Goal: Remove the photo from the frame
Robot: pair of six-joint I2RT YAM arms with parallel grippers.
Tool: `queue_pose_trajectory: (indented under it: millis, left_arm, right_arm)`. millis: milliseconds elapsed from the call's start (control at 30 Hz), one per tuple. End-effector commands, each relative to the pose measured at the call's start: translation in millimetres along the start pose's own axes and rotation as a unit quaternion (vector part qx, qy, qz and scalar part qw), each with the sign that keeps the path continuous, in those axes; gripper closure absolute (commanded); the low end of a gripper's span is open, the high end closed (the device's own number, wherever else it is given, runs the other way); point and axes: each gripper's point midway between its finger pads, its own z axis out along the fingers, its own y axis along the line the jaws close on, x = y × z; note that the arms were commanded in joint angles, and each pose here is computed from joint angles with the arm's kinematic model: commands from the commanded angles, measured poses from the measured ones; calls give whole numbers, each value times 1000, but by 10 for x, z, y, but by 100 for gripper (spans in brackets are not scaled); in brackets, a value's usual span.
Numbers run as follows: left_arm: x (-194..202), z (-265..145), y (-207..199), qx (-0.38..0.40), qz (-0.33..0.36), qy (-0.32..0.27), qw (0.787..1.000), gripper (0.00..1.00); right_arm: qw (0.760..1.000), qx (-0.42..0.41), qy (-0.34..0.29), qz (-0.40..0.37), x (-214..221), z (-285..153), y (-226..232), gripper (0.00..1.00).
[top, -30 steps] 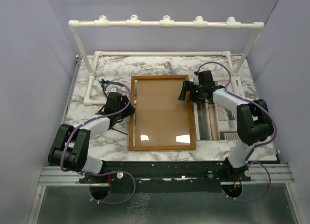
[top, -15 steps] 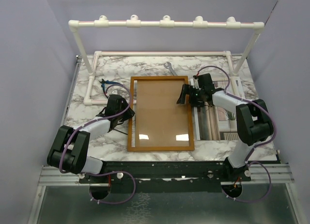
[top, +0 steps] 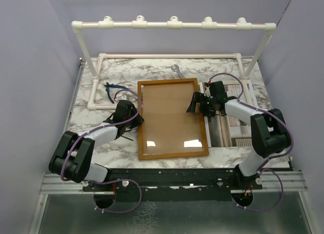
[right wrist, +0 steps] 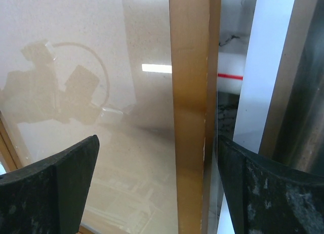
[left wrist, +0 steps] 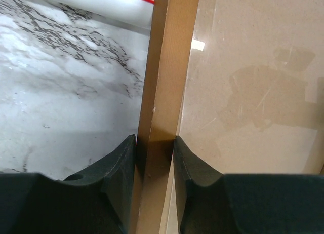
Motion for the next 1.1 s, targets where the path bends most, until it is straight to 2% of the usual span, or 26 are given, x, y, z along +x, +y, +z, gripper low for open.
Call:
queue_pose_trajectory:
  millis: [0, 467, 700, 800, 900, 1067]
  left_arm:
    - [23, -20, -76, 3, -7, -4, 1000, 67]
    - [-290, -11, -120, -27, 25, -40, 999, 67]
    - [-300, 78, -119, -33, 34, -32, 998, 64]
    - [-297, 98, -82, -41, 36, -33, 998, 60]
    - [-301, 98, -53, -47, 37, -37, 998, 52]
    - [-298, 128, -92, -36, 38, -36, 998, 54]
  right_arm:
    - [1000, -15, 1, 8, 72, -66, 59, 0]
    - [998, -50, 1, 36, 227, -34, 331, 1]
    - [998, -42, -13, 49, 227, -20, 284, 14]
    - [998, -34, -14, 50, 247, 0, 238, 17]
    - [998, -33, -13, 49, 269, 15, 222, 24]
    - [998, -37, -7, 49, 296, 49, 227, 27]
